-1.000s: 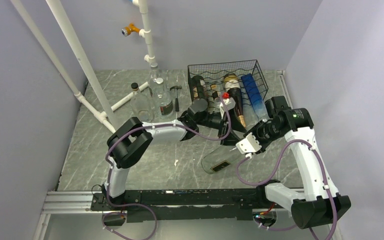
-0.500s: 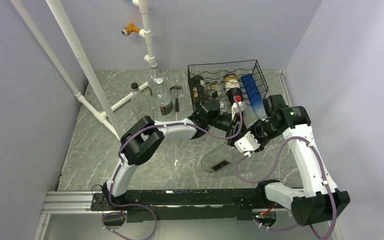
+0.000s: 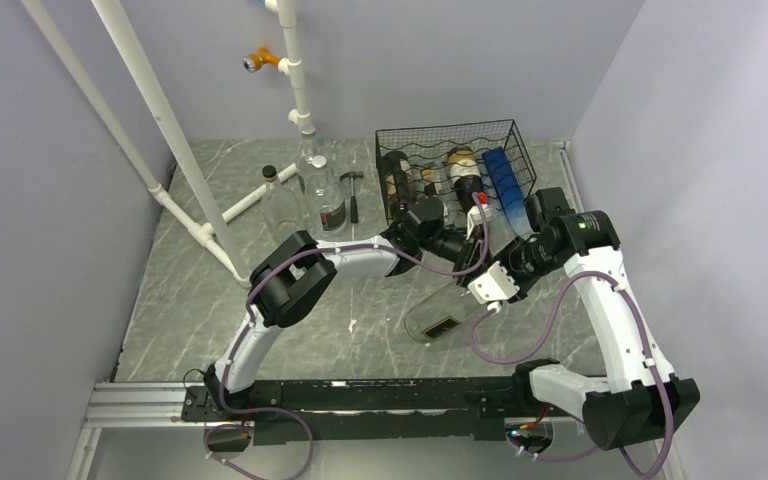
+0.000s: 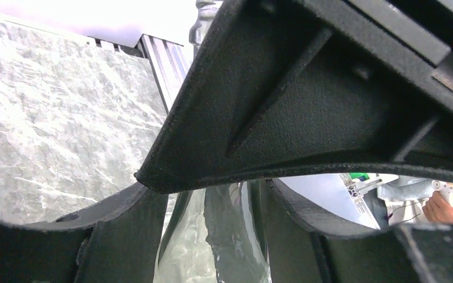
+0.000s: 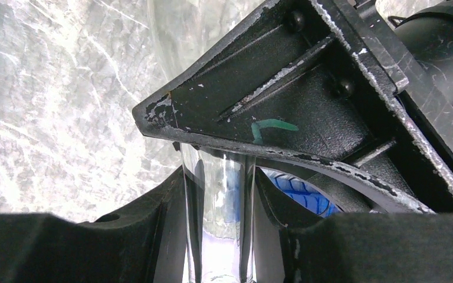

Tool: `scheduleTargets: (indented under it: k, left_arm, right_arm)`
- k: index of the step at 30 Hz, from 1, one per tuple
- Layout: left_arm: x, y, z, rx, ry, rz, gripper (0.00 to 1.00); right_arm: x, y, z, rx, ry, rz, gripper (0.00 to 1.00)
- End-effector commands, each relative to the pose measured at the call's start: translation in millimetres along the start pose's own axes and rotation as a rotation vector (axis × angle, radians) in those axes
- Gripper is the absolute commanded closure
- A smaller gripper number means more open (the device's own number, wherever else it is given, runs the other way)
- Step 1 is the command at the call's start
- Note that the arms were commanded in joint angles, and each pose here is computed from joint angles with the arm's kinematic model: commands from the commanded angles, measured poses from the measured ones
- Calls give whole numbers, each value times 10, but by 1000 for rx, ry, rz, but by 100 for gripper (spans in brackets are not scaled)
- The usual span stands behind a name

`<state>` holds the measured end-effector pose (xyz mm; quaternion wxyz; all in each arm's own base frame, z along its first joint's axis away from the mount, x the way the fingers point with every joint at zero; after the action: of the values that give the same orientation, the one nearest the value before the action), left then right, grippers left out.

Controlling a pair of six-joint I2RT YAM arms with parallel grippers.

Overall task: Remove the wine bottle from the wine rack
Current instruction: Pick up the wine bottle from the center of the board.

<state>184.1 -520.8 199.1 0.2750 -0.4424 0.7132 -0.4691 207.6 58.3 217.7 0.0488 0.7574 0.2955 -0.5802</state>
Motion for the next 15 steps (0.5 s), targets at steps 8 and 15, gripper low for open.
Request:
scheduleTargets:
  k: [8, 15]
  left_arm:
    - [-50, -289, -133, 90, 29, -44, 100]
    - [-249, -440, -160, 151, -32, -93, 100]
  right_arm:
    - [-179, -225, -278, -86, 148, -87, 73]
    - [-201, -287, -245, -78, 149, -115, 27]
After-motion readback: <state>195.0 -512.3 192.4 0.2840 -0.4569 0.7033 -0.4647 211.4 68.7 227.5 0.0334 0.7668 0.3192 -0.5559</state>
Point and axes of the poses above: each gripper's point midway between its finger pads, its own x axis out along the fingers, its own z axis along the line the jaws close on, y = z × x, the point moved 2 cm from there along -x, back along the fingers, and after that the axes turned 12 degrees about x, right-handed, at the moved point
